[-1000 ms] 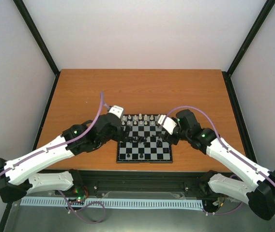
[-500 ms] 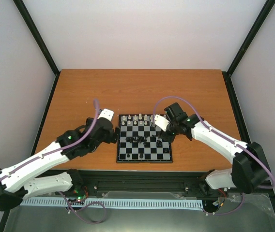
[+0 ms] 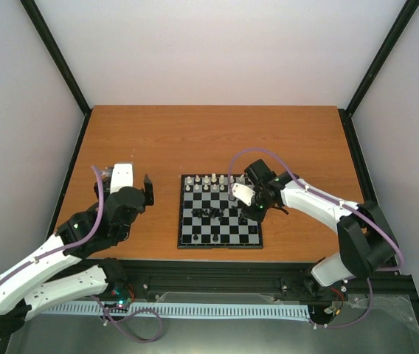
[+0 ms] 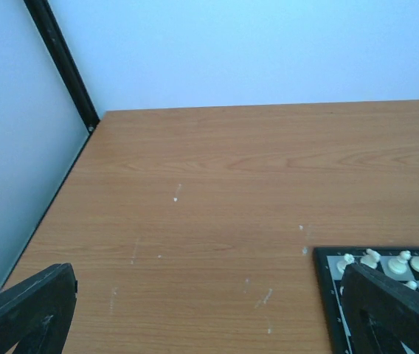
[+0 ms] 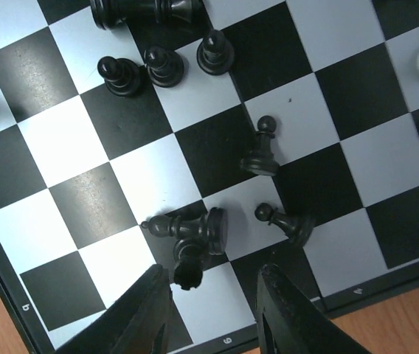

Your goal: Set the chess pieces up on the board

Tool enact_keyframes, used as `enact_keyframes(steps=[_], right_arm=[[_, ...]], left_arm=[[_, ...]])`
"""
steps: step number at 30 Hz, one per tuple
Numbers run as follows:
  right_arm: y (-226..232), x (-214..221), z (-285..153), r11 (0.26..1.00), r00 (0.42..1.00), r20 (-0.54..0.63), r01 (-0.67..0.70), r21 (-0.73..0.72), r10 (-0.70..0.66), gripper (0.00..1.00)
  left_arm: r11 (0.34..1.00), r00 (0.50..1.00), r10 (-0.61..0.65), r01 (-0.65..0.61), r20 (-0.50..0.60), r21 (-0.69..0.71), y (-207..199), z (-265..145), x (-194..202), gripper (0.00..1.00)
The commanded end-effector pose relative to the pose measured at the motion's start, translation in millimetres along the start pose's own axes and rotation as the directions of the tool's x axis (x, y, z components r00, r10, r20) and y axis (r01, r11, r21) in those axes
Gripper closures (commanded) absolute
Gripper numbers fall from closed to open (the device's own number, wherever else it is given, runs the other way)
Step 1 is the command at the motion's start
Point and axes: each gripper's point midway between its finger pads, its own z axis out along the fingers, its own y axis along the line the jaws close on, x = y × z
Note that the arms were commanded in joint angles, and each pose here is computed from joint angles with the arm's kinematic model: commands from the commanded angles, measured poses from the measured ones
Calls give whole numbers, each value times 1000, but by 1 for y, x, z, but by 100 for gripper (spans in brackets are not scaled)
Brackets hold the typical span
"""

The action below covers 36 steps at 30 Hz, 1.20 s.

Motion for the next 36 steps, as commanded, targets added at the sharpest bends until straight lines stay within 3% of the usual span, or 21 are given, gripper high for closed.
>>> enact_keyframes(steps=[1,8,16,20,24,29,34,36], right_arm=[[4,-7,2,999,1000,16,-10,-47,11,69],[6,-1,9,998,1000,1,-19,-61,19,67],[10,5,16,996,999,-22,-34,-82,32,80],[8,5,15,997,999,-21,-34,-71,32,82],[8,9,19,997,999,-36,-37,-67,34,74],[9,12,21,996,998,-49,-41,-76,38,80],[10,10,17,997,999,-35,-38,-70,35,84],[10,12,18,997,999,-40,-37,-71,34,83]], left_arm=[[994,998,59,-57,20,-93,13,-1,-14,0],[992,992,126,-126,-17,-4,-7,5,-3,0],[994,994,106,-106,-38,-5,-8,4,-2,0],[990,991,118,-112,-71,82,-25,6,5,0],[976,980,130,-98,-154,197,-48,13,17,6],[962,947,90,-3,-308,273,-62,35,35,13],[963,911,91,22,-402,268,-60,53,50,13],[975,896,95,3,-433,220,-55,57,51,6]])
